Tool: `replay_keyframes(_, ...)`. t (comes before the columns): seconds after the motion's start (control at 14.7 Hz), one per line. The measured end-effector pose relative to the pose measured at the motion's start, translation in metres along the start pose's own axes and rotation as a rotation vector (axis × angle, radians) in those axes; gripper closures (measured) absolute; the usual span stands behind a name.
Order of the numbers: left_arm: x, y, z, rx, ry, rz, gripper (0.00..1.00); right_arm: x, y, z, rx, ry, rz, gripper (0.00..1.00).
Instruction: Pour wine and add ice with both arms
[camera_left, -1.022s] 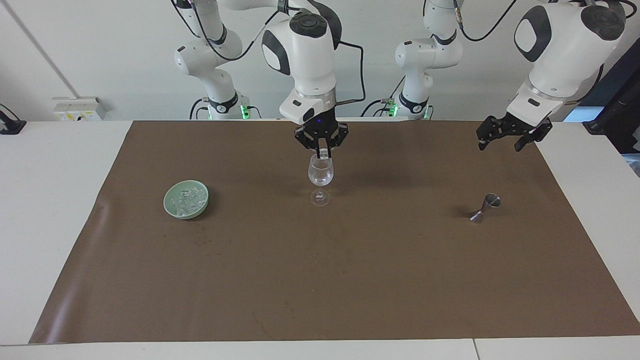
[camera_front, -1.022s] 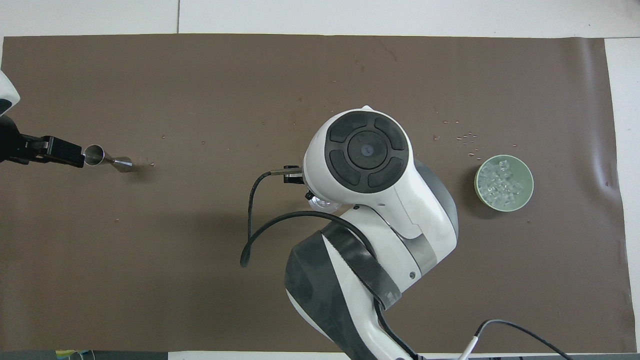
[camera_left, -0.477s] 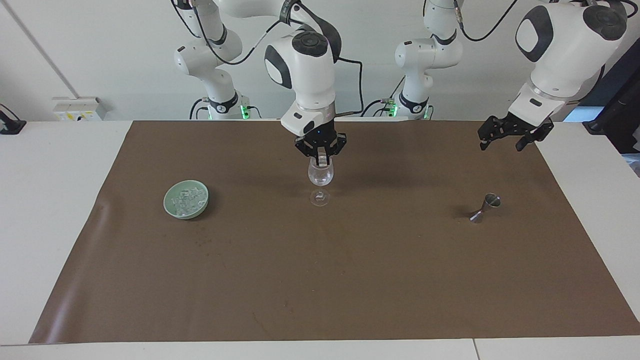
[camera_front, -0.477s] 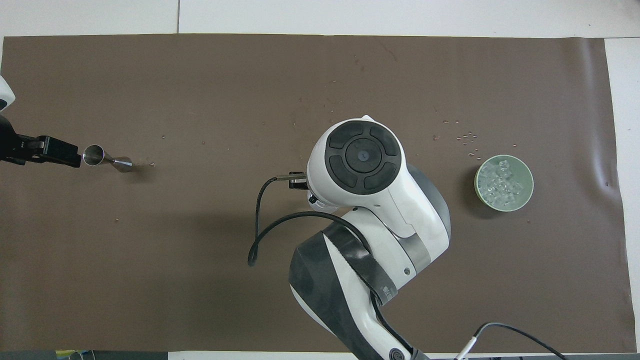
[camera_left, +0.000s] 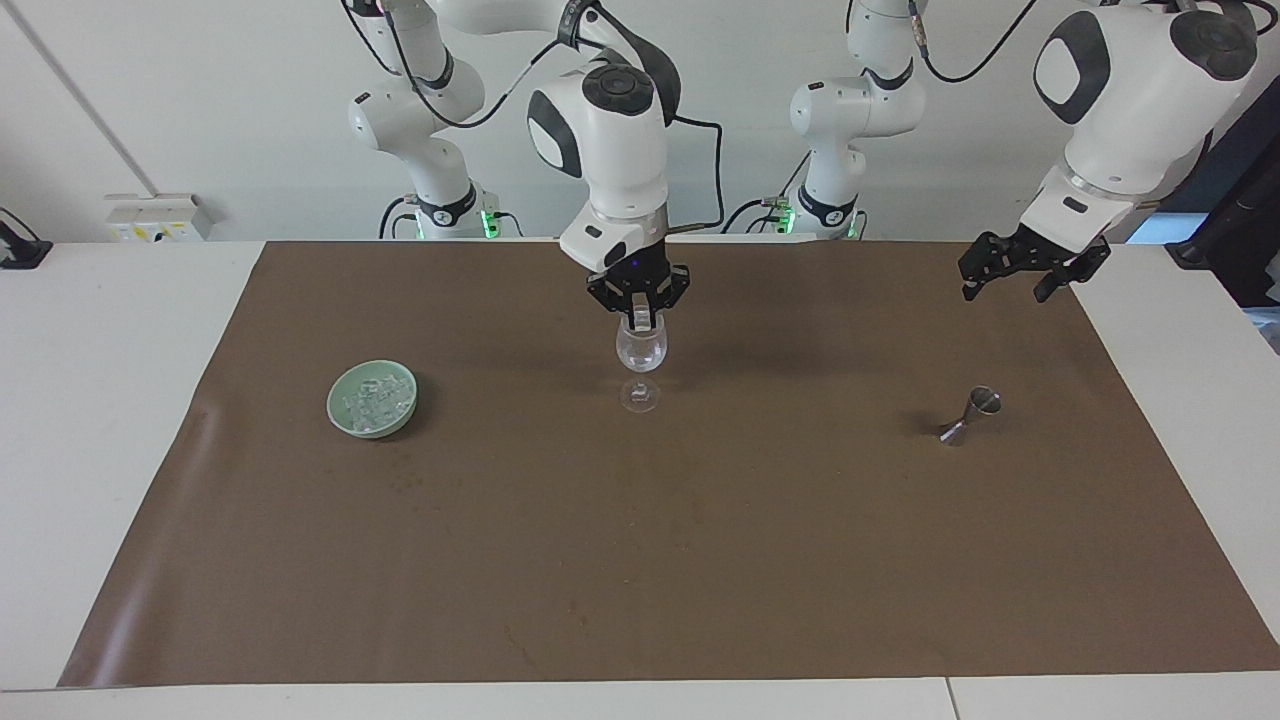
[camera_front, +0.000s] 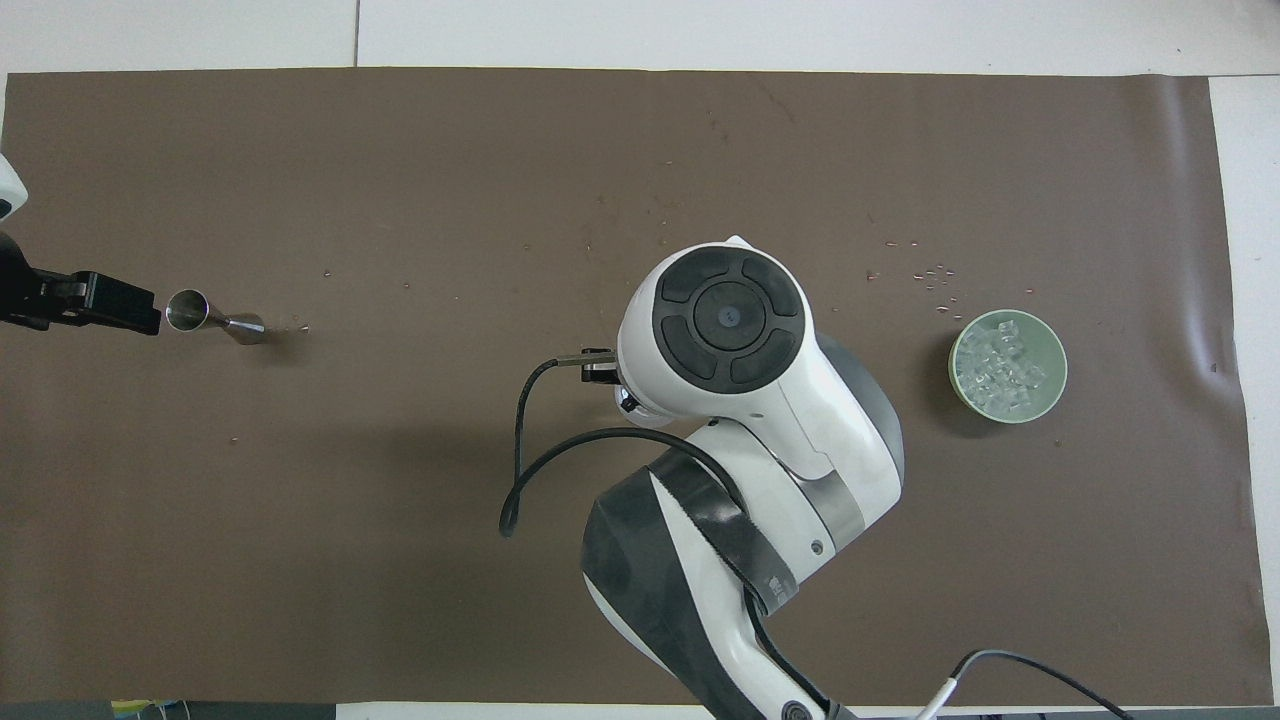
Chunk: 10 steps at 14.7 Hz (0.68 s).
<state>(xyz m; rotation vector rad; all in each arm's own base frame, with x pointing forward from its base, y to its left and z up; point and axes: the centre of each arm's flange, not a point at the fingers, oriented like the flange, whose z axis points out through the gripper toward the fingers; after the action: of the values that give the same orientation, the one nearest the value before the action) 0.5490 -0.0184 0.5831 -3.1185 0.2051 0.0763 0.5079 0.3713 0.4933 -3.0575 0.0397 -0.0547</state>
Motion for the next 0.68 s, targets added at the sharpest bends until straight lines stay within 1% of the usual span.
replay_keyframes(0.14, 0.0, 0.0, 0.0, 0.0, 0.0, 0.0, 0.0, -0.001, 0.0, -0.001, -0.002, -0.003, -0.001, 0.63)
replay_keyframes(0.41, 0.0, 0.0, 0.0, 0.0, 0.0, 0.0, 0.0, -0.003, 0.0, -0.005, -0.017, -0.009, -0.007, 0.63)
replay_keyframes(0.48, 0.0, 0.0, 0.0, 0.0, 0.0, 0.0, 0.0, -0.001, 0.002, -0.011, -0.032, -0.002, -0.009, 0.63)
replay_keyframes(0.55, 0.0, 0.0, 0.0, 0.0, 0.0, 0.0, 0.0, 0.004, 0.007, -0.021, -0.045, 0.011, -0.006, 0.59)
replay_keyframes(0.61, 0.0, 0.0, 0.0, 0.0, 0.0, 0.0, 0.0, 0.011, 0.014, -0.032, -0.05, 0.023, 0.007, 0.59)
replay_keyframes(0.68, 0.0, 0.0, 0.0, 0.0, 0.0, 0.0, 0.0, 0.02, 0.026, -0.041, -0.051, 0.033, 0.03, 0.54)
